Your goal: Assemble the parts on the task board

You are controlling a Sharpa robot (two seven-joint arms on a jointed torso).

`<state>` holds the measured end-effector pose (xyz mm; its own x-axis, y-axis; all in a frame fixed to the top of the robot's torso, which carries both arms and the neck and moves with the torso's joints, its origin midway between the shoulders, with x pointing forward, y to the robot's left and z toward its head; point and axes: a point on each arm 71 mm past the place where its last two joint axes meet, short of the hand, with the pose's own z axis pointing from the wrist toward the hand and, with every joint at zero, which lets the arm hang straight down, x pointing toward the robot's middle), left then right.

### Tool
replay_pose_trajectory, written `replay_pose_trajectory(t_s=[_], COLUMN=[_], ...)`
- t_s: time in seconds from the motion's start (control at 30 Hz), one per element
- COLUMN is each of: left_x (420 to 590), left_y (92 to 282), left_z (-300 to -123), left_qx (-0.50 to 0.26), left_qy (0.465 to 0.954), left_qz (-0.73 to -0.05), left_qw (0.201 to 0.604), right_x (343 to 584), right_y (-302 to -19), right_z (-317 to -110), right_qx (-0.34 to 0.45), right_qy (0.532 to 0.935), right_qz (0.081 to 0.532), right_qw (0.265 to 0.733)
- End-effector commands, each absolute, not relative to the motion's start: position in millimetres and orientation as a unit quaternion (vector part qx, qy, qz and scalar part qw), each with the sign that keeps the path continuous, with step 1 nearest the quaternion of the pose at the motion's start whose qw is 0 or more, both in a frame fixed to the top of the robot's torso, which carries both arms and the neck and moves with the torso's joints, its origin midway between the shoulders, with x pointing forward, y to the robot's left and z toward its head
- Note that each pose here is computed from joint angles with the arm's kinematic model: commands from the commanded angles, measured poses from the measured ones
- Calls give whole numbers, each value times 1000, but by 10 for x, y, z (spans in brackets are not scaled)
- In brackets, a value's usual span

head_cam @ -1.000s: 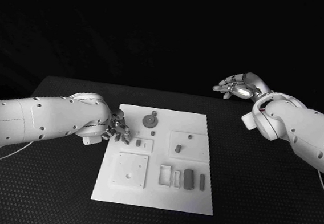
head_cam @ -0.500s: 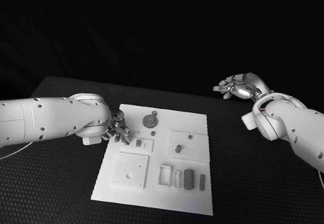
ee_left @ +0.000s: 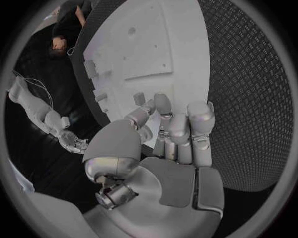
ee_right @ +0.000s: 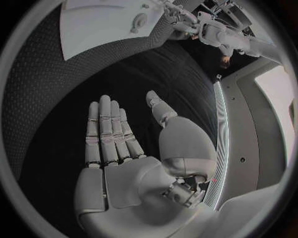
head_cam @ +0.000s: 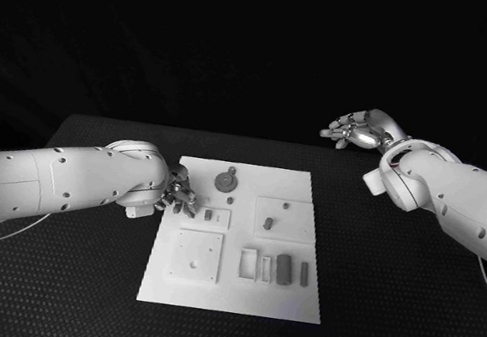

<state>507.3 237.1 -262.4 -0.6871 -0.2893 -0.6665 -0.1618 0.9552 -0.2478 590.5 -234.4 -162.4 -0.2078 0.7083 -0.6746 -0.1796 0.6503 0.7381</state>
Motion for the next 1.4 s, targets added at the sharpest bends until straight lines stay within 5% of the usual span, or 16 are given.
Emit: replay_pose_trajectory(t_s=[0.03,1.4], left_x=[5065,5035], left_y=[2320,2307], left_z=[-2651,-2729], left_qx=[-120,-115], left_qy=[913,916], left_qz=[-90,-85], left_qw=[380,376], right_x=[5903,5898], right_y=[-2328,-2340], right_z=[-1623,-1632], right_qx=[190,192], right_qy=[684,685], right_qz=[377,377], right_qw=[595,593])
